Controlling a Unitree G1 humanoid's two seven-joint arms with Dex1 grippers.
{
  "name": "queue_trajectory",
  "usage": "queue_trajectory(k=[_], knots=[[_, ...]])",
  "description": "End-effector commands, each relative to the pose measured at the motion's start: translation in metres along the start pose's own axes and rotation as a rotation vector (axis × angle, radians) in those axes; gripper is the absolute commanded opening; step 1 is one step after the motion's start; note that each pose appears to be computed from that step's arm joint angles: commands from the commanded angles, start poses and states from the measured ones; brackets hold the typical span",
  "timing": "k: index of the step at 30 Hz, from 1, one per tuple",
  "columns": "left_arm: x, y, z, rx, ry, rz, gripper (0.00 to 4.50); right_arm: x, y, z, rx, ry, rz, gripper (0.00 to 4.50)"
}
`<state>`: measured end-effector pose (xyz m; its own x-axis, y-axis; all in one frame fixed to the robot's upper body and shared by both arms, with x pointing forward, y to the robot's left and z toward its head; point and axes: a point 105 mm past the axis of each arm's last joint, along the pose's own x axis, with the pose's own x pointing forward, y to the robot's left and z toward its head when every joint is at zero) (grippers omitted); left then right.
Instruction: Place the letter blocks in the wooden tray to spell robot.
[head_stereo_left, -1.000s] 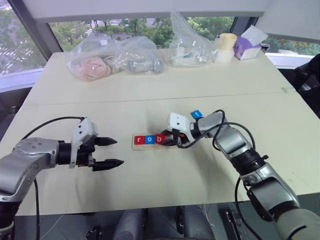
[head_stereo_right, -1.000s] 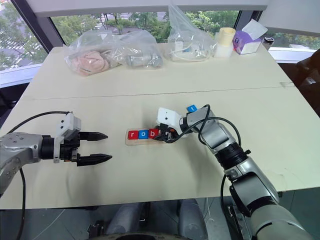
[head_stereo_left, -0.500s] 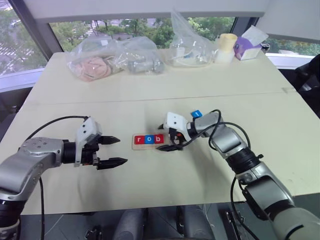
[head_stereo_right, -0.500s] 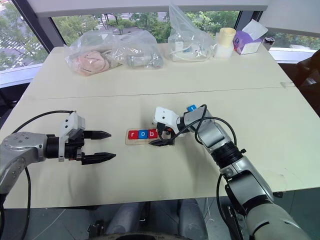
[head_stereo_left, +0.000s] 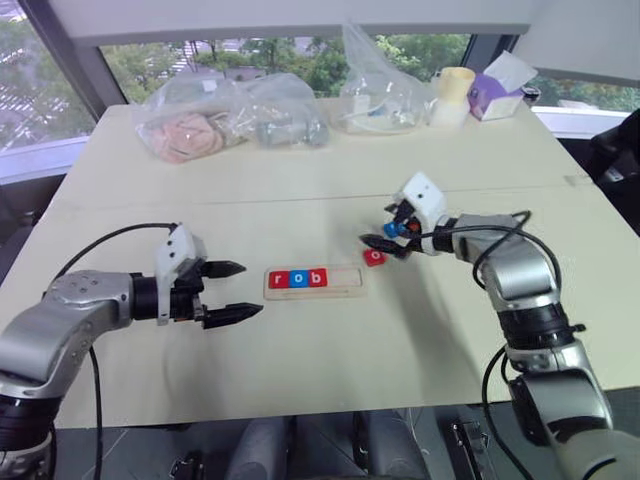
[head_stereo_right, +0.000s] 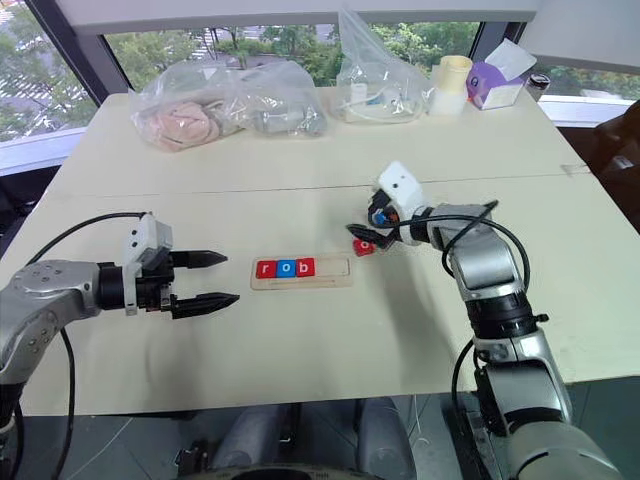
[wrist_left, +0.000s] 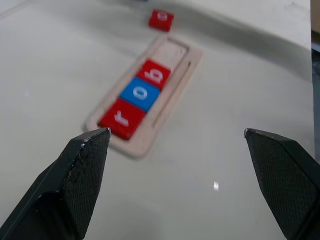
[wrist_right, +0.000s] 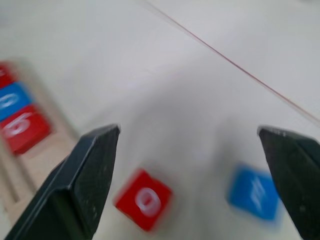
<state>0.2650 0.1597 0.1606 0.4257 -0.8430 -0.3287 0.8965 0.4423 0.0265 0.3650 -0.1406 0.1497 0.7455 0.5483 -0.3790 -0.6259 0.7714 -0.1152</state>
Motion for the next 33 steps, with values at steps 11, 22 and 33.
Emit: queue_trajectory(k=[11, 22, 33], knots=[[0.028, 0.008, 0.027, 0.081, -0.09, -0.029, 4.5, 0.009, 0.024, -0.024, 0.19, 0.045, -0.201, 4.46], [0.031, 0.008, 0.024, 0.091, -0.08, -0.022, 4.5, 0.018, 0.028, -0.04, 0.214, 0.074, -0.28, 2.06], [0.03, 0.002, 0.021, 0.116, -0.052, -0.06, 4.5, -0.028, 0.005, -0.015, 0.114, -0.011, -0.446, 1.16]])
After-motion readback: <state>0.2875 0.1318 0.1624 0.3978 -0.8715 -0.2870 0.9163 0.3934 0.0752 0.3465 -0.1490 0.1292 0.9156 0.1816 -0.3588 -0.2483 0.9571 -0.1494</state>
